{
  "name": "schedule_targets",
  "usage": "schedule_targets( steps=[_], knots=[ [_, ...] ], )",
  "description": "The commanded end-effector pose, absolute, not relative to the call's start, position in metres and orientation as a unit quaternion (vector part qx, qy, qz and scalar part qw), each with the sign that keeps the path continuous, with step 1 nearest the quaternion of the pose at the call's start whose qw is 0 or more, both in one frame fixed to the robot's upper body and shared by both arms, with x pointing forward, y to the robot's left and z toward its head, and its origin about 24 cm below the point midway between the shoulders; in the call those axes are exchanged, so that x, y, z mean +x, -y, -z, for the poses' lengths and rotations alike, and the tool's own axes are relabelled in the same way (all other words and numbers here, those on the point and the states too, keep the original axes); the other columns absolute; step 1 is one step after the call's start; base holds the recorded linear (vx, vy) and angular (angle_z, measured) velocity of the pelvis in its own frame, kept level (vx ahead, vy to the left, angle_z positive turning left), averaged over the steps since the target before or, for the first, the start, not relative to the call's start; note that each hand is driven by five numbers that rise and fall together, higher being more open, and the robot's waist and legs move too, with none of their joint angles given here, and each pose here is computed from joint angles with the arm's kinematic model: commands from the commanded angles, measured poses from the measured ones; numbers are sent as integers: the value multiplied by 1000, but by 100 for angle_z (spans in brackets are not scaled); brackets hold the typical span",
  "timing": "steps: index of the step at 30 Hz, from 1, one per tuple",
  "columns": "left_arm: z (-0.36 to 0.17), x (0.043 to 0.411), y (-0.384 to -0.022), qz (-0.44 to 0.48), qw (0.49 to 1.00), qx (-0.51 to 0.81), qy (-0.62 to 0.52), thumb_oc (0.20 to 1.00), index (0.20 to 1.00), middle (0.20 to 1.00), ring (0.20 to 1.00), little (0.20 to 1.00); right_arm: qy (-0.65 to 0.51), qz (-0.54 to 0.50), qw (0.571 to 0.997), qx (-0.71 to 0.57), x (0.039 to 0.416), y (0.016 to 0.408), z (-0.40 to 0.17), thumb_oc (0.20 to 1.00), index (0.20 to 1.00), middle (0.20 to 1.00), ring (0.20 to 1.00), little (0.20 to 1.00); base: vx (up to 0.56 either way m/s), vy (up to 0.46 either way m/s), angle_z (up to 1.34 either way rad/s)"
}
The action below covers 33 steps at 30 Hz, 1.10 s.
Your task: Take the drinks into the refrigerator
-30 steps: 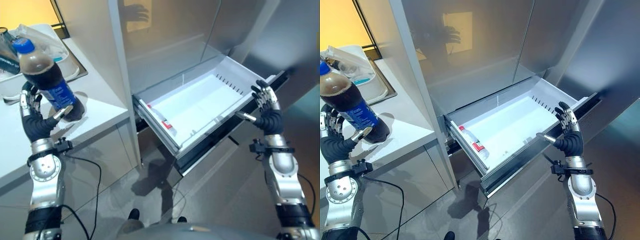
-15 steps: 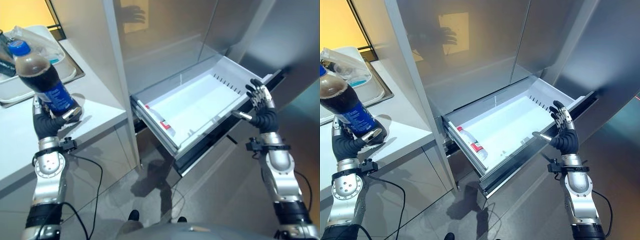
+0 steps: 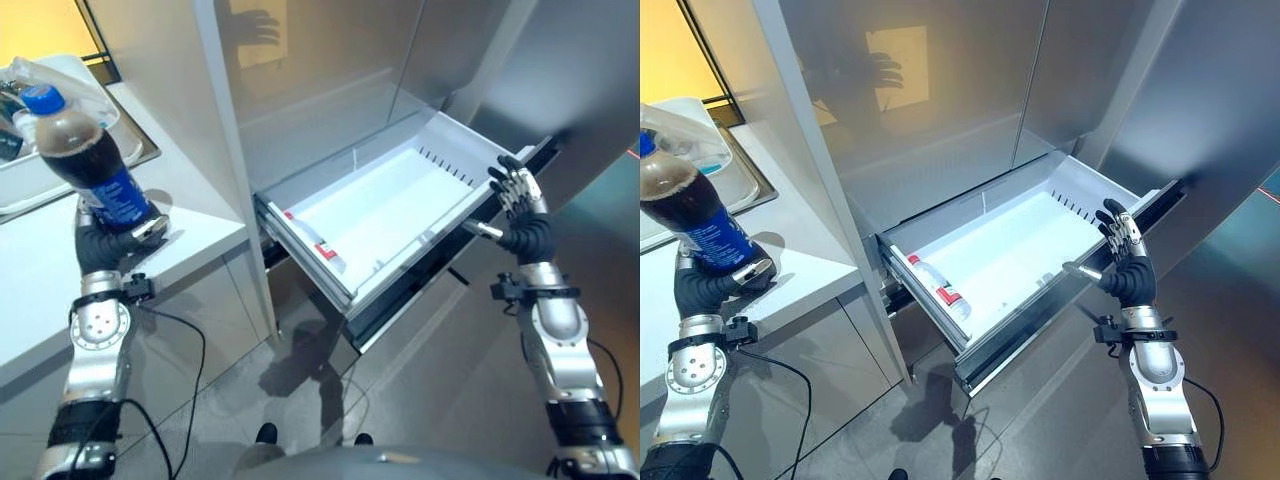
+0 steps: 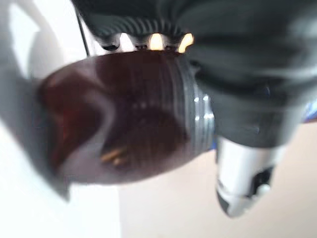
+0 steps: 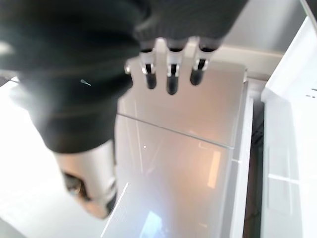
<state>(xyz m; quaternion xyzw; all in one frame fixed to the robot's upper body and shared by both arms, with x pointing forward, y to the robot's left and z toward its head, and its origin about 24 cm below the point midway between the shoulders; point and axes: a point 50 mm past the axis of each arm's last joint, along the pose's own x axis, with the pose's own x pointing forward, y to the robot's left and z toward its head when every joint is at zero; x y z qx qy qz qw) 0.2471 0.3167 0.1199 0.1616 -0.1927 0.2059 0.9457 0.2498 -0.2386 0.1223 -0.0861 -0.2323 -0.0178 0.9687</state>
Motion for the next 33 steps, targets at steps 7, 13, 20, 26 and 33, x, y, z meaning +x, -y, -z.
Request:
schedule_targets(
  steps=[7,13,20,26,33],
  knots=[
    [-165,272,-317,-193,926,186,265,200,200,200,200,200,287,-18,954,-87,252,231,-149,1000,1000,1000,1000,1000,-3,5,-2],
    [-166,275,-314,-188,928,174,270,200,200,200,200,200,279,-22,956,-87,252,230,-146,1000,1000,1000,1000,1000,-3,5,-4],
    [-162,275,-310,-175,934,158,267,200,200,200,200,200,272,-20,958,-88,251,232,-143,1000,1000,1000,1000,1000,-3,7,-4],
    [-159,276,-309,-171,937,156,262,200,200,200,200,200,272,-19,958,-87,251,232,-143,1000,1000,1000,1000,1000,0,0,0],
    [-156,275,-306,-165,941,138,262,200,200,200,200,200,270,-18,959,-89,250,233,-142,1000,1000,1000,1000,1000,0,0,0]
  ],
)
